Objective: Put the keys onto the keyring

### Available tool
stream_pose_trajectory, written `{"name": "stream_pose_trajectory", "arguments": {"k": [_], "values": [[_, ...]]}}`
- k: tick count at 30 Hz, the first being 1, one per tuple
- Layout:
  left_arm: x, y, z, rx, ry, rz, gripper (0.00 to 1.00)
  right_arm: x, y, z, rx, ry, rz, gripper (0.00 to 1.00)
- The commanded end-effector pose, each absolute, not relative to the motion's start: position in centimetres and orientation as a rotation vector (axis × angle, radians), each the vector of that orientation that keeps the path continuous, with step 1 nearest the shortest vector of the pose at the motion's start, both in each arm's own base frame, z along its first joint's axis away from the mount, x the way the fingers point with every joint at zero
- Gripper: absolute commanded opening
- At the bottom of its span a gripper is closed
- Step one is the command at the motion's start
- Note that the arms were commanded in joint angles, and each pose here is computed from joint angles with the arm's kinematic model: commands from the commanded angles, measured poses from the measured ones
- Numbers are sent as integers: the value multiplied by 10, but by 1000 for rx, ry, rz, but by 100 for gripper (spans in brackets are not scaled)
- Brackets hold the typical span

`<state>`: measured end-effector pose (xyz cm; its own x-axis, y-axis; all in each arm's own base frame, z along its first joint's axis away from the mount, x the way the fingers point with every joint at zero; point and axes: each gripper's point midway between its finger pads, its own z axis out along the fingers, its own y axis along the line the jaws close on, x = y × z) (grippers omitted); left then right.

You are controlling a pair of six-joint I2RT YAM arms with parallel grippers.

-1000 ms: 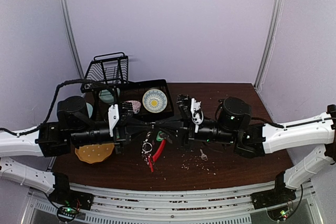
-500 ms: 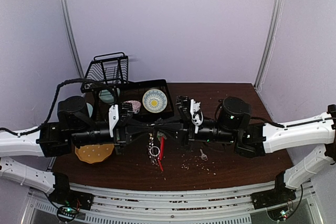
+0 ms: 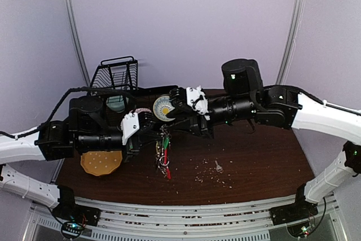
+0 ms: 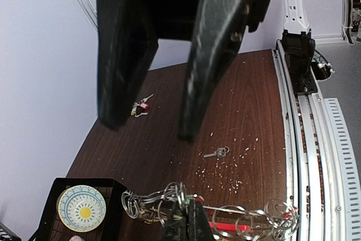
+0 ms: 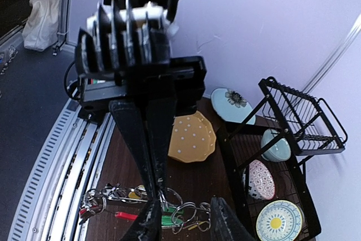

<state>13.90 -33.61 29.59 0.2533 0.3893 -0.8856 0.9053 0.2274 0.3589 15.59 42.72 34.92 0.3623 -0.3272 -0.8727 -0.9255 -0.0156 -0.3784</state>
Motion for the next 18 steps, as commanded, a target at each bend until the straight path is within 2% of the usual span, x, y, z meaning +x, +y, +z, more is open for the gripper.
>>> {"name": "stream_pose_trajectory", "arguments": {"k": [1, 11, 18], "values": [[141, -339, 323, 1326, 1275, -556, 0, 146, 431, 309, -1752, 1222, 725, 30], [138, -341, 326, 1334, 1255, -572, 0, 154, 441, 312, -1711, 1243, 730, 16], [136, -343, 324, 1348, 1248, -580, 0, 155, 446, 311, -1712, 1250, 740, 19]]}}
